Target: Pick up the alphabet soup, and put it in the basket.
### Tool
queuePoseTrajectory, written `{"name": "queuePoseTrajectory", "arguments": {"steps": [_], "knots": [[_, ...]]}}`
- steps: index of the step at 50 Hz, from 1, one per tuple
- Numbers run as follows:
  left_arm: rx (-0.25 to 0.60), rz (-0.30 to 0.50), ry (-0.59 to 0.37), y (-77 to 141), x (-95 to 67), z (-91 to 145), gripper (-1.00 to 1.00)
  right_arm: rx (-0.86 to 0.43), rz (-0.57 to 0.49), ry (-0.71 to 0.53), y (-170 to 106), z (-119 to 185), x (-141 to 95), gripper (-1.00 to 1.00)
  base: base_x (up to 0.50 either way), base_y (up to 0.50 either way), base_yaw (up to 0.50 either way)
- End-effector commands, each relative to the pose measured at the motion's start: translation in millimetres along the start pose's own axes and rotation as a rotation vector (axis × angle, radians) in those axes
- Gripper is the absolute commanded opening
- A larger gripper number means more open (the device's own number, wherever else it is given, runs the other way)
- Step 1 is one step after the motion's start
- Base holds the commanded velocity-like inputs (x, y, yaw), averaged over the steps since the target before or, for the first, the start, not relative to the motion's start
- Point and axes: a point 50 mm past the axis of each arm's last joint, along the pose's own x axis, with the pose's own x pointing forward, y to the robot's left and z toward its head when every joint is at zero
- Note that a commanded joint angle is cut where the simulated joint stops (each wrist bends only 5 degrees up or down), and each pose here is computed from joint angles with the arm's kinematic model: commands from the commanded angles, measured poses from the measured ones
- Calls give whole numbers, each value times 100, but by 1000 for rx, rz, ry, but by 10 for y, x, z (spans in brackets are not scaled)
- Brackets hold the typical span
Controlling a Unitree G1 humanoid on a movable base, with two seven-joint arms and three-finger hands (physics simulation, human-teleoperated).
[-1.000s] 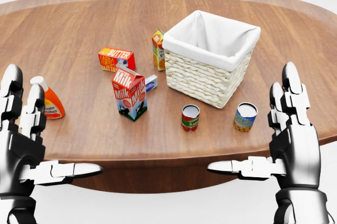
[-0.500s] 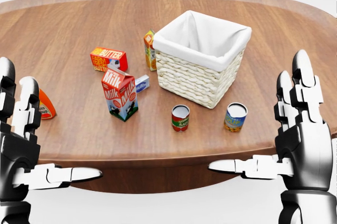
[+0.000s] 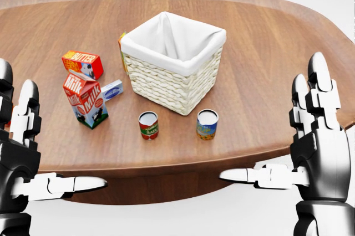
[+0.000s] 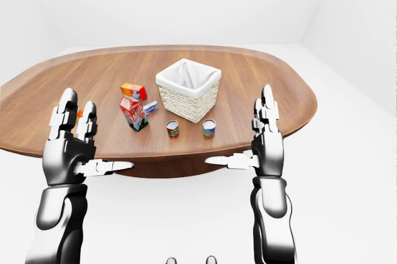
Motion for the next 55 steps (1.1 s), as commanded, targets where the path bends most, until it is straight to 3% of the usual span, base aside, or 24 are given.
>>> {"name": "queuePoseTrajectory", "arguments": {"steps": [1,13,35,55], "knots": [[2,3,6,3,-2,-13,100,-3,3,5,7,-10,-3,100,0,-36,0],[3,6,16,11,-1,-36,100,-7,9,6,12,-10,-9,100,0,-23,0],[-1,10,20,20,3,-49,100,-18,29,-3,42,15,-17,100,0,0,0],[-11,17,10,28,17,-31,100,-20,28,-1,44,9,-20,100,29,0,0]]}}
